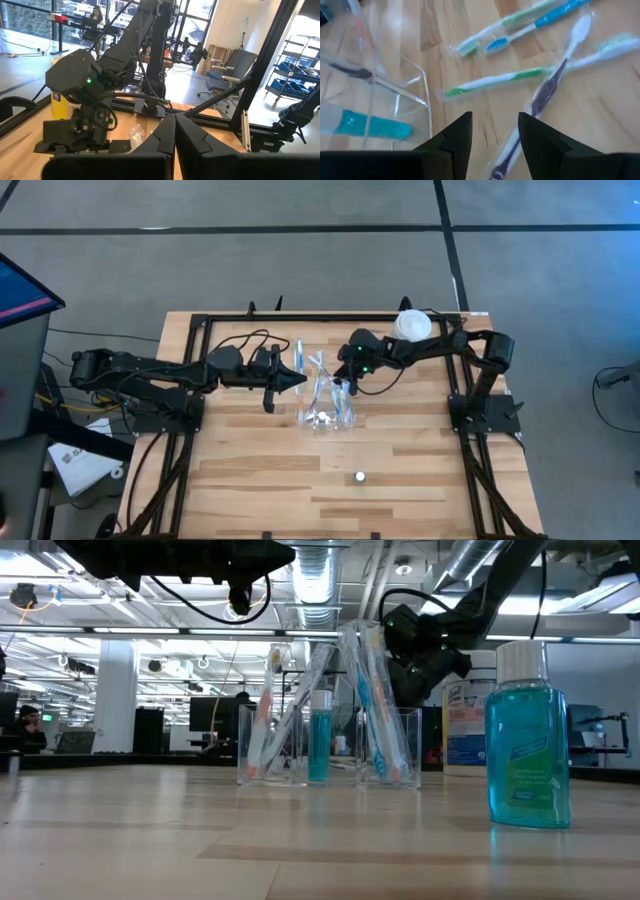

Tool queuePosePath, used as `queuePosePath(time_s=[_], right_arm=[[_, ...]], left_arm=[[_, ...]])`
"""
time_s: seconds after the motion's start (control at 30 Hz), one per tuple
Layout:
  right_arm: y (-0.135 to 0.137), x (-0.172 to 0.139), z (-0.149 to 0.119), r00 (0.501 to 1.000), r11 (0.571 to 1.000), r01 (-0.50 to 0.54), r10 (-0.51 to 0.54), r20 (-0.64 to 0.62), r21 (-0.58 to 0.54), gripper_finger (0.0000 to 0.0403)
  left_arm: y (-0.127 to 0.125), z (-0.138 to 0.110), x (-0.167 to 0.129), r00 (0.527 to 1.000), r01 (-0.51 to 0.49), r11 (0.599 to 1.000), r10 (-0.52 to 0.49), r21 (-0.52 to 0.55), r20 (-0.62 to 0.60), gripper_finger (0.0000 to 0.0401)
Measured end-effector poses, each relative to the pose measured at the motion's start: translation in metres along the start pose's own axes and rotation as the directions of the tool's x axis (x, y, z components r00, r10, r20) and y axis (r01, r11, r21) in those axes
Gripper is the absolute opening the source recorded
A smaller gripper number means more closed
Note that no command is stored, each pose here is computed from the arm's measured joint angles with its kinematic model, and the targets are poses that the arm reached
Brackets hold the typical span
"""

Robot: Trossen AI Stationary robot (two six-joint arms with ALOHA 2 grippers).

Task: Pick & Place toothbrushing station
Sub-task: Put the purple toothbrush into the transparent organizer

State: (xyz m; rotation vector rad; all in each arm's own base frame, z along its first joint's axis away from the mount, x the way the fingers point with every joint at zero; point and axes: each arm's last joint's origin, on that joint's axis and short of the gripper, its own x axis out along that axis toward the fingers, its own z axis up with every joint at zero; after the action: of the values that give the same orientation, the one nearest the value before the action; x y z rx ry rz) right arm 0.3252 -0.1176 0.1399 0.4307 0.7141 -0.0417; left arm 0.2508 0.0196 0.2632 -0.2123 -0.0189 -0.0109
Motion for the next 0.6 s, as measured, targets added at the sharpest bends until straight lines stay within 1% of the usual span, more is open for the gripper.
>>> queuePosePath(time_s=[0.1, 0.23, 0.33, 0.53, 0.6], right_arm=[[-0.003, 0.004, -0.005, 1.000, 1.000, 0.006, -0.006, -0.017, 0.017, 0.0151], [-0.005, 0.007, -0.002, 1.000, 1.000, 0.007, -0.007, 0.010, 0.010, 0.0148], [-0.009, 0.014, -0.010, 0.999, 1.000, 0.015, -0.015, -0.032, 0.026, 0.0148], [-0.012, 0.026, -0.007, 0.999, 0.999, 0.015, -0.013, -0.045, 0.029, 0.0150], [-0.013, 0.029, 0.000, 1.000, 1.000, 0.011, -0.011, -0.023, 0.020, 0.0149]], left_arm=[[0.000, 0.000, 0.000, 1.000, 0.001, 1.000, -0.001, 0.000, 0.000, 0.0000], [0.000, 0.000, 0.000, 1.000, 0.001, 1.000, -0.001, 0.000, 0.000, 0.0000], [0.000, 0.000, 0.000, 1.000, 0.001, 1.000, -0.001, 0.000, 0.000, 0.0000], [0.000, 0.000, 0.000, 1.000, 0.000, 1.000, 0.000, 0.000, 0.000, 0.0000], [0.000, 0.000, 0.000, 1.000, 0.000, 1.000, 0.000, 0.000, 0.000, 0.0000]])
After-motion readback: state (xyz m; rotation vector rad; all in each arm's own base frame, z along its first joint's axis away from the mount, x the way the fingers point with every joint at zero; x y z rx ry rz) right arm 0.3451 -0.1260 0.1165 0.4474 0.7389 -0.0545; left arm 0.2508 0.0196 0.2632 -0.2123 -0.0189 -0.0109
